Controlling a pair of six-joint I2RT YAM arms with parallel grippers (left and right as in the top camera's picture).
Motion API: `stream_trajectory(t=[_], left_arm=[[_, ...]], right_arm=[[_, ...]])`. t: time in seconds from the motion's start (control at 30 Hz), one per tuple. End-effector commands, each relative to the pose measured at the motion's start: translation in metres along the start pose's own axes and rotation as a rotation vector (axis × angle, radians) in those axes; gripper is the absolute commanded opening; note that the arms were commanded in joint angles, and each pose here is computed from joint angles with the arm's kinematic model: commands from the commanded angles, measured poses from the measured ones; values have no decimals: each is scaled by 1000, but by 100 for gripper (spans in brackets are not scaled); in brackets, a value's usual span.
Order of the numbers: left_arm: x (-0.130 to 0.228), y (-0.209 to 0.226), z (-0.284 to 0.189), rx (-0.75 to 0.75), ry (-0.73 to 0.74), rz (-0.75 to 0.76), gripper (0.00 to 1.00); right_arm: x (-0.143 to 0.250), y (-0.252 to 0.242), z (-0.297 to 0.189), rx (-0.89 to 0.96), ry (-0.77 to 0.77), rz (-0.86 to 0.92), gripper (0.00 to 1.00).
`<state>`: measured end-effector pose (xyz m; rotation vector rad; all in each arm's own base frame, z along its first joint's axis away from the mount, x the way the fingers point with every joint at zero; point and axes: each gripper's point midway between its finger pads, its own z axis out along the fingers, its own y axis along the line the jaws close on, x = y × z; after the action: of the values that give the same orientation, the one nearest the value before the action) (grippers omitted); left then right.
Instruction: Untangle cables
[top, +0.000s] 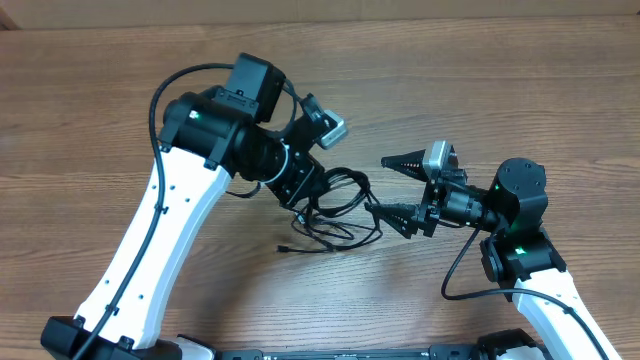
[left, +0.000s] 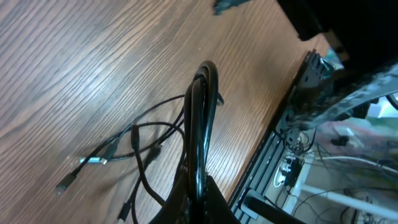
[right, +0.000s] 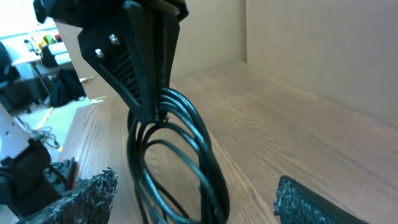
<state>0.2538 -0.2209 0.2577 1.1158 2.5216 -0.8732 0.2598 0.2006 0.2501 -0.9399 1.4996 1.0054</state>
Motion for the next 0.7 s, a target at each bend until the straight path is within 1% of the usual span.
stream_trajectory(t=[0.0, 0.07, 0.1, 0.13, 0.17, 0.2, 0.23, 0.27, 0.3, 0.33, 0.4, 0.47, 0.67], left_arm=[[-10, -24, -5, 58, -43, 108, 4], [-11, -29, -1, 59, -36, 128, 4], [-11, -31, 0, 60, -36, 137, 4], [-12, -32, 1, 59, -36, 145, 4], [-13, -33, 2, 57, -38, 150, 4], [-15, -33, 2, 55, -44, 155, 4], [-16, -32, 2, 53, -50, 159, 4], [-18, -32, 2, 51, -56, 163, 4], [-19, -32, 1, 50, -60, 162, 4], [-19, -31, 1, 50, -62, 163, 4], [-19, -31, 1, 50, -62, 163, 4], [-19, -31, 1, 50, -63, 164, 4], [-20, -31, 1, 50, -63, 164, 4]], right_arm=[[-11, 1, -1, -4, -17, -105, 82], [-11, 1, -1, -4, -17, -104, 80], [-11, 1, -1, -4, -17, -105, 78], [-11, 1, -1, -4, -17, -105, 72], [-11, 1, -1, -4, -17, -105, 62], [-11, 1, -1, -4, -17, -104, 49], [-11, 1, -1, -4, -17, -103, 33], [-11, 1, -1, -4, -15, -101, 20], [-10, 1, -1, -4, -14, -98, 17], [-9, 1, -1, -4, -11, -93, 16], [-6, 2, -1, -5, -1, -76, 9], [-4, 2, -1, -5, 5, -66, 4], [-3, 2, -1, -6, 8, -61, 4]])
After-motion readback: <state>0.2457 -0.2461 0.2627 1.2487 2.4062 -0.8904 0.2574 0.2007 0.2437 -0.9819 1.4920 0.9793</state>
